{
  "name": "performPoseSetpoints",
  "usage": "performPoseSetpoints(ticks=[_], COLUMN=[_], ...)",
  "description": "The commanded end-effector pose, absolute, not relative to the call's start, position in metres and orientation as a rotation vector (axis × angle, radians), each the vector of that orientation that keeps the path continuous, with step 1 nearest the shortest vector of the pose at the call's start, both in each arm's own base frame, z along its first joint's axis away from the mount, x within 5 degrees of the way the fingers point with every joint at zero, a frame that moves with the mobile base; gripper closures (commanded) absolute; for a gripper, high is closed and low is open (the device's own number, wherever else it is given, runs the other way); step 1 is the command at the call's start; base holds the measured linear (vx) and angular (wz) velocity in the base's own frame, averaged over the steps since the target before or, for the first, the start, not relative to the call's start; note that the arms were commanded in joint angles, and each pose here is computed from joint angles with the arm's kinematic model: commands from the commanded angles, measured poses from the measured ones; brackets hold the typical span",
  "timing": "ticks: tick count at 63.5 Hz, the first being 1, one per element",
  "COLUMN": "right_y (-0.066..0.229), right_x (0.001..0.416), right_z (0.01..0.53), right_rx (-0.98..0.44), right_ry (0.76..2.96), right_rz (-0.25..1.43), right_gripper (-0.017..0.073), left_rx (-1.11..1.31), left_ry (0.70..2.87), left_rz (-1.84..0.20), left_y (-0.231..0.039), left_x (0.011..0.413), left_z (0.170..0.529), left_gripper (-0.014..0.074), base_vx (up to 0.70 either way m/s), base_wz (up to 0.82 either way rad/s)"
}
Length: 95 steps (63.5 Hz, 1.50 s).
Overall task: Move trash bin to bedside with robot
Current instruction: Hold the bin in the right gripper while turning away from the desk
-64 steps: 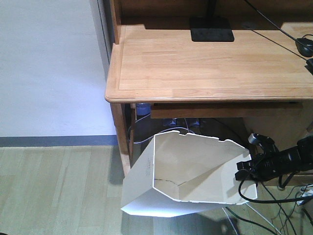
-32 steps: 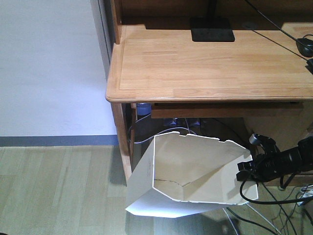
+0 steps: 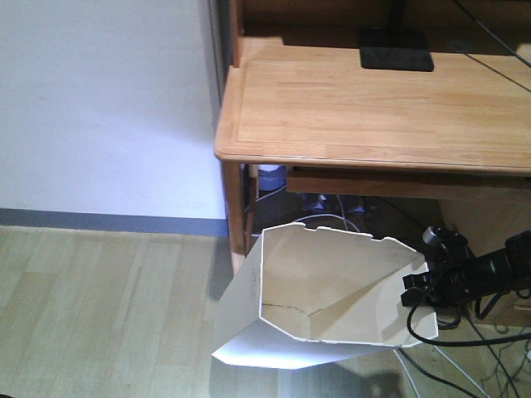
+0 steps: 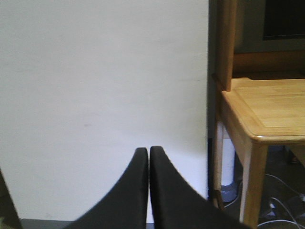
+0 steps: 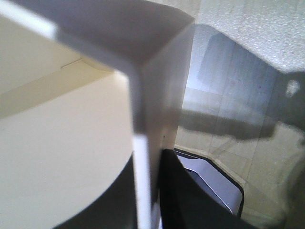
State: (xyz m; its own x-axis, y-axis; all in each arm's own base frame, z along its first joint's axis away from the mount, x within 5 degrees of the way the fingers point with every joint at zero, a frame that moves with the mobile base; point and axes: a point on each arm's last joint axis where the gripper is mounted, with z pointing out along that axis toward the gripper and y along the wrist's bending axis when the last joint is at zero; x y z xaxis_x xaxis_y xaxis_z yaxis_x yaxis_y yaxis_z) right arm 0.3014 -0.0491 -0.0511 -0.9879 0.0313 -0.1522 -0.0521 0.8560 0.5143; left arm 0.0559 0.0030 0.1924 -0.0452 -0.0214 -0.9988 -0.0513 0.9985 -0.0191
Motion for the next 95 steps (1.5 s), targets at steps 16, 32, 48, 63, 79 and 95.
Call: performPoseSetpoints(ticks=[16, 32, 48, 63, 79, 95], right_y=[-0.0357, -0.0357, -0.0357, -0.0357, -0.0357, -0.0357], right_x=[0.3148, 0.3148, 0.3148, 0.3148, 0.3148, 0.3148], right_z=[-0.0141, -0.0141, -0.0141, -0.0141, -0.0141, -0.0141], right_rx=[-0.035, -0.035, -0.035, -0.035, -0.035, -0.035], right_ry=[2.674, 2.674, 2.674, 2.674, 2.674, 2.674], right_rz=[1.105, 1.105, 1.105, 1.105, 1.105, 1.105], right_gripper=[0.0564, 0.0564, 0.0564, 0.0564, 0.0564, 0.0564], left_rx=[-0.055, -0.055, -0.055, -0.055, -0.055, -0.055], left_ry=[1.513, 1.513, 1.513, 1.513, 1.513, 1.513], left_rz=[0.018, 0.018, 0.018, 0.018, 0.018, 0.018], left_y=[0.0027, 0.0027, 0.0027, 0.0027, 0.0027, 0.0027], left_x=[0.0544, 0.0544, 0.0544, 0.0544, 0.0544, 0.0544], left_z=[0.2076, 0.2076, 0.2076, 0.2076, 0.2076, 0.2076], left_gripper=[0.0600, 0.0600, 0.0600, 0.0600, 0.0600, 0.0600], base_vx=[-0.06, -0.03, -0.04, -0.01, 0.05, 0.07], base_wz=[0.29, 0.50, 0.70, 0.58, 0.39, 0.41])
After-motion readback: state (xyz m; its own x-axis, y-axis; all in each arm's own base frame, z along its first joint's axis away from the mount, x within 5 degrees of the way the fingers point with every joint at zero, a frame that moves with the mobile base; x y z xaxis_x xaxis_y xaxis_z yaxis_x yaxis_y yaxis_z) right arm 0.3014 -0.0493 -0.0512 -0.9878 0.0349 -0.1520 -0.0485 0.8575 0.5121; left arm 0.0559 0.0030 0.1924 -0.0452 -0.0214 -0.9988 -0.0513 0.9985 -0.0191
